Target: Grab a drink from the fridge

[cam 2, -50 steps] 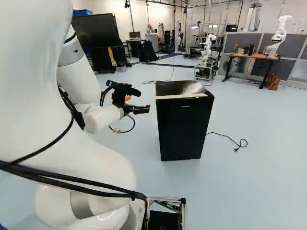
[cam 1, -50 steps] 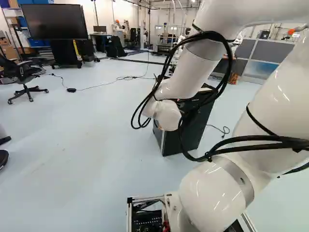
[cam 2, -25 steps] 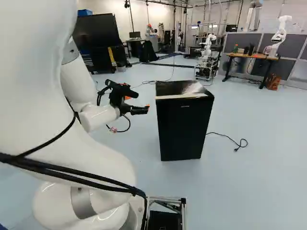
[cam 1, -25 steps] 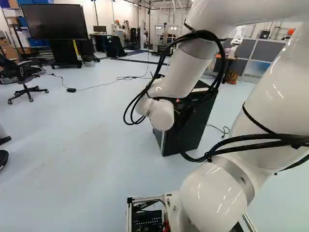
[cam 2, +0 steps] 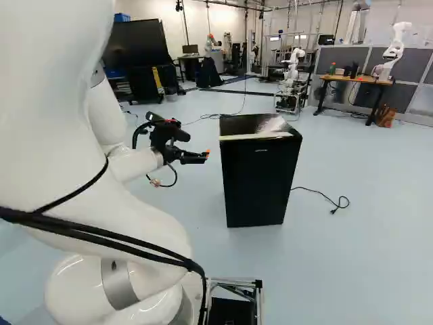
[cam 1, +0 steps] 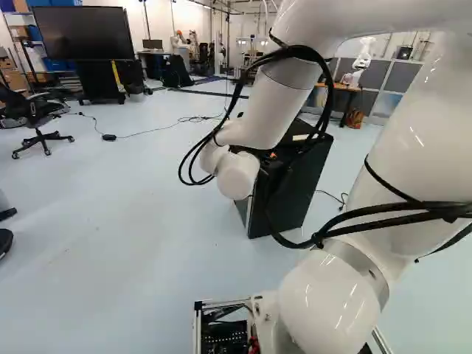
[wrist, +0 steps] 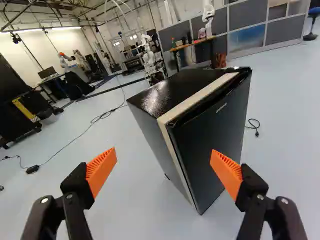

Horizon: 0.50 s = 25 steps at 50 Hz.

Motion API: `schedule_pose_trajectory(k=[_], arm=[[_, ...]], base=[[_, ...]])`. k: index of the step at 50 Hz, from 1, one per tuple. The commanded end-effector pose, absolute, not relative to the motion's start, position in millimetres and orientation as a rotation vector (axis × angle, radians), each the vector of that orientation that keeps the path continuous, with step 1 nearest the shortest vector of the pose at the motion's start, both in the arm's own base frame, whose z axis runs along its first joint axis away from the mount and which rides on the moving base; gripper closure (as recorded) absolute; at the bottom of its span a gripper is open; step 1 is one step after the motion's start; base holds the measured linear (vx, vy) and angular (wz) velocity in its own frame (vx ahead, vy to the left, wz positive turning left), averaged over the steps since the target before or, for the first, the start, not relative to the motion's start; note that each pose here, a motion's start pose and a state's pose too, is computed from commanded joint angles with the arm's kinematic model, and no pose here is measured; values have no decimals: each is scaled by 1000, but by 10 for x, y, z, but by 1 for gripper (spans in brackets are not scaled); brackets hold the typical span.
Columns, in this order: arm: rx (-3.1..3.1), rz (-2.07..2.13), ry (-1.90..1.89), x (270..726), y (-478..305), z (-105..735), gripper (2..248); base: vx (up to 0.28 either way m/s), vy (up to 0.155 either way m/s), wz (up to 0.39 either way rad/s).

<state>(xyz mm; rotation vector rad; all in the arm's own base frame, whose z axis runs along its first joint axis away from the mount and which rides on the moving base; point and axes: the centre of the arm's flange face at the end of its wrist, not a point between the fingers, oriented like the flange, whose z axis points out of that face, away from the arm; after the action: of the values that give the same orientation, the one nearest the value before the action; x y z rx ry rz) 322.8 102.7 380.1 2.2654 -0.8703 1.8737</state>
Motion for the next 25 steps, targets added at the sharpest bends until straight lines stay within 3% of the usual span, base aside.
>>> schedule_pose_trajectory(k=[25], arm=[[2212,1826,-932,3587,1008,3730,3]], base=[[0,0,0]])
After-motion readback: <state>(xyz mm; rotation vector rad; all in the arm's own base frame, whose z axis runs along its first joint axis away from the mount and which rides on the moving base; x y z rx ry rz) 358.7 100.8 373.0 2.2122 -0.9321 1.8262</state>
